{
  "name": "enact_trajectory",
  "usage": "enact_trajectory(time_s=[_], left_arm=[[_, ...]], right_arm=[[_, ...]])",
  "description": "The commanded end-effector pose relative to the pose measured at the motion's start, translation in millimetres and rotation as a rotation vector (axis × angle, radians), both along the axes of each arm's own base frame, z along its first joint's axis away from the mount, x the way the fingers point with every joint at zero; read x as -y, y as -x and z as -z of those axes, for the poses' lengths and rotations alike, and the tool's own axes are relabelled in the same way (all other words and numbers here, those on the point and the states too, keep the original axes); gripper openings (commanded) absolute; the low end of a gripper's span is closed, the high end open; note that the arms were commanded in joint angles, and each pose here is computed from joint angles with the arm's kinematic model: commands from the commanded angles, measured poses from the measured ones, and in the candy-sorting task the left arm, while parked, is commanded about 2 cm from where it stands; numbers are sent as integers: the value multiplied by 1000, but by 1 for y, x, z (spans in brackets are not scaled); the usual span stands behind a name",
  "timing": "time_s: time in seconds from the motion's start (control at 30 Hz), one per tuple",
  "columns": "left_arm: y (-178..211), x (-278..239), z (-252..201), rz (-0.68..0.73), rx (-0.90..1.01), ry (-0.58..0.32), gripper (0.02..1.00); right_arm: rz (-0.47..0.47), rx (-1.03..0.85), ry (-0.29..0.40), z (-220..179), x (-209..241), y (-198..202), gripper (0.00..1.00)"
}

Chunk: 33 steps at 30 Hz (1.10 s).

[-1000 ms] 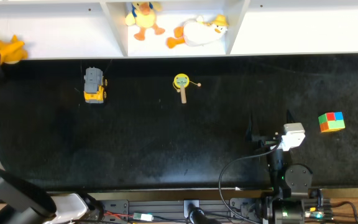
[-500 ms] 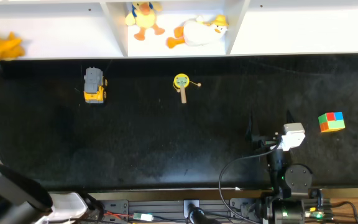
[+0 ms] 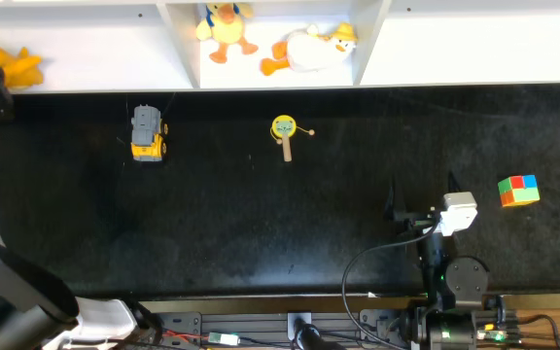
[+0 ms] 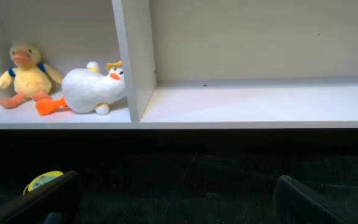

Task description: Store Toys

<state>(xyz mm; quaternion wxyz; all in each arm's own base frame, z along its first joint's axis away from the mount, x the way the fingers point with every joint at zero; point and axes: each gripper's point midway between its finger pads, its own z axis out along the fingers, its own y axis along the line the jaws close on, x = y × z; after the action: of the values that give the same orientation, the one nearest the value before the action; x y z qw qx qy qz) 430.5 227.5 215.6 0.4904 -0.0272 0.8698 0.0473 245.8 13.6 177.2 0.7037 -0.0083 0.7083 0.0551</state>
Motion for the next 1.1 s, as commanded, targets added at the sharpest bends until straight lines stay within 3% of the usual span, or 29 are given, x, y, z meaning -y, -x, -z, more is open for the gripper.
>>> enact_trajectory(time_s=[0.03, 1.1], left_arm=[[-10, -5, -3, 8, 10, -35, 64], [-35, 1, 26, 37, -3, -36, 110]], right_arm=[[0, -1, 3, 4, 0, 0, 993], [0, -1, 3, 4, 0, 0, 996]])
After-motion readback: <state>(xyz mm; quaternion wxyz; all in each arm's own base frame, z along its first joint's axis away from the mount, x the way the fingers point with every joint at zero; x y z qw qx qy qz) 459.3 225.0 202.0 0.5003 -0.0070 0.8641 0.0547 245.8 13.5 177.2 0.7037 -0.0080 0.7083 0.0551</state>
